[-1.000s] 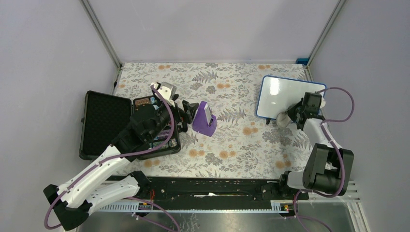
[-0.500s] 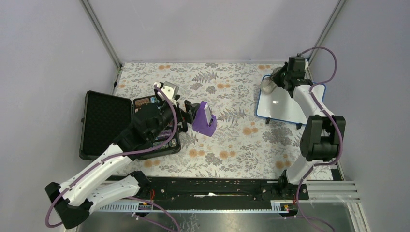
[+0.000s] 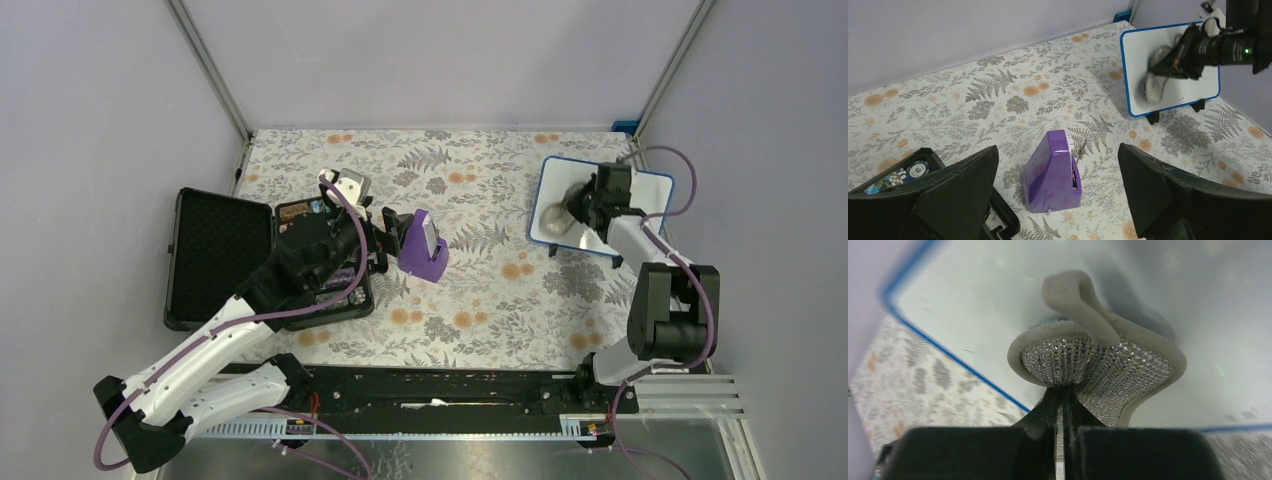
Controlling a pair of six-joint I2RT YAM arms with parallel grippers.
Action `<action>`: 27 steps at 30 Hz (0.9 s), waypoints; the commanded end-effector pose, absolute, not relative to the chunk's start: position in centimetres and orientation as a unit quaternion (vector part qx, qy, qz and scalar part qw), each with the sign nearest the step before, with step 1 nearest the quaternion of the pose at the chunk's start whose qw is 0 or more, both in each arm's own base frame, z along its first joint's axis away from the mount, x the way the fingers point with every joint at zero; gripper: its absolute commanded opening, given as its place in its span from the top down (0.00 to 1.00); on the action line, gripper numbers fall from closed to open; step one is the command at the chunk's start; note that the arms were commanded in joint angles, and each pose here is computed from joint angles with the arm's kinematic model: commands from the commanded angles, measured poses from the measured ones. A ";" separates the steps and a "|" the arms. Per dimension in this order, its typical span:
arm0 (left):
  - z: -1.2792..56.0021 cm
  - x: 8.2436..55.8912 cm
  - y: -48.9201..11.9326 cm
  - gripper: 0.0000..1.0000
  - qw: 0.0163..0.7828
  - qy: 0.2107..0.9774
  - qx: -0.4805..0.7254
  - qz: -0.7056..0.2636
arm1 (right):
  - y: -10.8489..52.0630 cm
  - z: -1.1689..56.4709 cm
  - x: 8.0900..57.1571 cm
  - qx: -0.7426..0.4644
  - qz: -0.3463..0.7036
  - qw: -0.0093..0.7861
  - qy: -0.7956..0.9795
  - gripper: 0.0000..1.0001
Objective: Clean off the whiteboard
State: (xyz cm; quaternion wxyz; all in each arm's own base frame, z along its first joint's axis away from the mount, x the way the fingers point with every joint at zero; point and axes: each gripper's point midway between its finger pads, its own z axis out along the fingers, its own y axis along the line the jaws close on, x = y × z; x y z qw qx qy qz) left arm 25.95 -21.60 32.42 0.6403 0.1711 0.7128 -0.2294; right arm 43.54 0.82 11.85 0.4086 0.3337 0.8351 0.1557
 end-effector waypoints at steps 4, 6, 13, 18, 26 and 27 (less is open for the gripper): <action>34.4 25.5 -21.7 0.01 0.659 0.690 0.165 -0.250 | -4.3 5.8 34.3 0.362 0.044 0.342 0.866 1.00; 34.5 25.4 -21.7 0.01 0.660 0.689 0.165 -0.251 | -5.2 6.2 32.7 0.357 0.018 0.343 0.869 1.00; 34.2 25.7 -21.8 0.01 0.657 0.693 0.165 -0.248 | -1.0 8.6 30.5 0.274 0.111 0.340 0.893 1.00; 34.0 26.0 -21.5 0.01 0.659 0.696 0.160 -0.236 | 4.9 7.9 28.6 0.207 0.155 0.295 0.920 1.00; 34.1 26.6 -21.4 0.01 0.657 0.702 0.152 -0.227 | 11.3 6.4 24.1 0.114 0.174 0.251 0.946 1.00; 34.5 26.6 -21.4 0.01 0.659 0.700 0.149 -0.230 | 11.6 6.0 23.5 0.107 0.175 0.242 0.948 1.00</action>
